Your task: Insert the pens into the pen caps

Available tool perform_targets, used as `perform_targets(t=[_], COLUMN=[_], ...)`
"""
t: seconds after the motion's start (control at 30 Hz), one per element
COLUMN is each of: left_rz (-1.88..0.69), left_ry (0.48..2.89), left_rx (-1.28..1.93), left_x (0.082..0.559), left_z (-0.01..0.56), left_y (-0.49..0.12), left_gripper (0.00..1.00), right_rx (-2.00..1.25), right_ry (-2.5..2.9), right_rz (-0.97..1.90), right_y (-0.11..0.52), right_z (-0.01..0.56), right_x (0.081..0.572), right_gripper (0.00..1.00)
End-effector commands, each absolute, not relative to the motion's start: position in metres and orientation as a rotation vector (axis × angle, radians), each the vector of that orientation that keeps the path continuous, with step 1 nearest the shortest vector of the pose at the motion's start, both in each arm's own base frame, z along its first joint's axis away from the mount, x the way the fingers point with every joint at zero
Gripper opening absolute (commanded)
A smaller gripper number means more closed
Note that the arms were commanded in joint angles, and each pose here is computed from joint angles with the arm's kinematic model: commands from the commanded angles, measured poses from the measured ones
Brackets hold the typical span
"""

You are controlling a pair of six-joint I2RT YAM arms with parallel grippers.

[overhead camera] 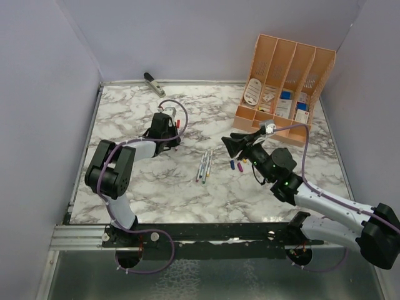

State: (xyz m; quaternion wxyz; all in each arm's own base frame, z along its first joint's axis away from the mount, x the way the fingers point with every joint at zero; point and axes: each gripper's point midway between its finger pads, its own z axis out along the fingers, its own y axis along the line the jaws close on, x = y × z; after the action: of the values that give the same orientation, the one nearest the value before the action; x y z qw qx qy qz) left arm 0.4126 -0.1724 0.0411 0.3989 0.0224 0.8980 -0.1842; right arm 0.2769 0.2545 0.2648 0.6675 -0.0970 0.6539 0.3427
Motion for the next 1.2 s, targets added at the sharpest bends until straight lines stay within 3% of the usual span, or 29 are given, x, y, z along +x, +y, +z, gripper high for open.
perform_targets(t=[0.0,0.03,0.13,0.23,0.27,0.3,0.33,0.43,0.67,0.93,1.17], left_rz=[-0.411,-0.395,-0.387,-0.384,-0.378,-0.374,-0.375,-0.374,-0.364,-0.43,-0.476], left_ry=[2.319,2.33,2.342,2.344,2.343,2.338,2.332,2.319,2.283,2.185,2.135], left_rx=[0.019,0.014,0.008,0.003,-0.002,-0.008,-0.009,-0.017,-0.029,-0.019,0.207], left_x=[0.421,0.423,0.428,0.431,0.432,0.433,0.434,0.437,0.441,0.423,0.368], left_z=[0.034,0.031,0.024,0.022,0.022,0.023,0.025,0.029,0.045,0.083,0.095], left_y=[-0.159,-0.156,-0.153,-0.152,-0.151,-0.15,-0.15,-0.149,-0.146,-0.149,-0.191], left_gripper=[0.03,0.06,0.1,0.19,0.26,0.31,0.36,0.65,0.8,0.78,0.75], right_rx=[-0.175,-0.177,-0.166,-0.125,-0.11,-0.101,-0.103,-0.121,-0.111,0.022,0.07], right_ry=[1.489,1.495,1.52,1.534,1.538,1.54,1.543,1.555,1.531,1.461,1.489], right_rz=[0.749,0.747,0.751,0.756,0.754,0.754,0.753,0.749,0.75,0.686,0.628], right_y=[0.25,0.251,0.252,0.25,0.249,0.248,0.248,0.251,0.248,0.222,0.213], right_z=[0.266,0.265,0.259,0.256,0.255,0.254,0.252,0.248,0.249,0.26,0.259], right_x=[0.281,0.282,0.283,0.285,0.285,0.286,0.286,0.286,0.285,0.292,0.3], right_gripper=[0.43,0.43,0.58,0.78,0.91,0.96,0.97,0.97,0.99,0.99,0.99])
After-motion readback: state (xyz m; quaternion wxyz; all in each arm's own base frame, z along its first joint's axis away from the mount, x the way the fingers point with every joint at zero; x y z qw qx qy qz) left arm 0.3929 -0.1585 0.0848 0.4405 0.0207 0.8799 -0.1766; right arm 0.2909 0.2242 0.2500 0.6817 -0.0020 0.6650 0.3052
